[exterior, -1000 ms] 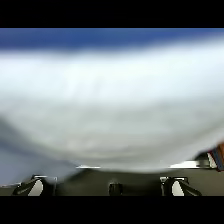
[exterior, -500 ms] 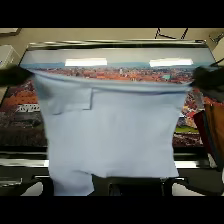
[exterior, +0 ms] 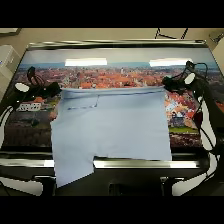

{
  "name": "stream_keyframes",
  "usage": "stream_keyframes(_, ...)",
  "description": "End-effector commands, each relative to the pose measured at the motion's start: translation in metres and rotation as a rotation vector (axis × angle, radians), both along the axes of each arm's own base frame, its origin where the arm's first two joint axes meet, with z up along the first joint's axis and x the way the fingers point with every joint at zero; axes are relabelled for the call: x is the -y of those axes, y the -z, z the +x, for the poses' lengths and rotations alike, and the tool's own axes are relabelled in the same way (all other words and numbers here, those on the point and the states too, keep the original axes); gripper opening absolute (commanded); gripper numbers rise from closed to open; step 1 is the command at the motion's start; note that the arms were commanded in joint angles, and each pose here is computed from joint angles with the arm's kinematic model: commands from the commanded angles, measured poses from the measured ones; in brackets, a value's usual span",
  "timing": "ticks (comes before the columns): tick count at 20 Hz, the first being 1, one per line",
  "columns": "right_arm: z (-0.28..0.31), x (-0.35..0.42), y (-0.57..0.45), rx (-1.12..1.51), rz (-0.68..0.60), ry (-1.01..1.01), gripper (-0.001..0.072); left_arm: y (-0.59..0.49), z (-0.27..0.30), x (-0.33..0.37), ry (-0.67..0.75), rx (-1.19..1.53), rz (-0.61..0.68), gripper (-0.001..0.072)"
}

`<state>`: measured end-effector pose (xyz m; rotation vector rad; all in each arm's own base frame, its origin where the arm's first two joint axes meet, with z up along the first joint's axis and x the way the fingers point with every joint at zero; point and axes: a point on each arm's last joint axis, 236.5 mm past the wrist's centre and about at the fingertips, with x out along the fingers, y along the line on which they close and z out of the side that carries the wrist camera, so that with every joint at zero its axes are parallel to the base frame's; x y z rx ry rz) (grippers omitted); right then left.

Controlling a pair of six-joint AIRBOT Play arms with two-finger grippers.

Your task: Fold the clothes and pants, and hang the long-sleeved shirts on hangers.

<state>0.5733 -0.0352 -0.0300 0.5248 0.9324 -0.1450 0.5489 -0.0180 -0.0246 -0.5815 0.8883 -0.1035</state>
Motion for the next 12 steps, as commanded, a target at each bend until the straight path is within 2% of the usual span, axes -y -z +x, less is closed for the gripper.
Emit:
stream_keyframes(1, 0.047, 0.034, -0.025, 0.247, -0.022, 0.139, 0.0052, -0.012, 0.057, -0.020, -0.121, 0.182, 0.083, 0.0023)
stream_keyframes(5, 0.034, 0.024, 0.023, 0.115, 0.015, 0.125, 0.0052, 0.010, 0.062, 0.007, -0.094, 0.175, 0.092, 0.0023)
stream_keyframes(8, 0.014, 0.023, 0.029, 0.009, 0.025, 0.091, 0.0052, 0.008, 0.047, 0.022, -0.011, 0.108, 0.062, 0.0023)
stream_keyframes(10, -0.009, 0.031, 0.012, -0.069, 0.015, 0.039, 0.0053, -0.007, 0.016, 0.020, 0.094, 0.018, 0.061, 0.0022)
stream_keyframes(12, -0.056, 0.029, 0.007, -0.232, 0.025, -0.051, 0.0053, -0.008, -0.048, 0.021, 0.246, -0.184, 0.041, 0.0023)
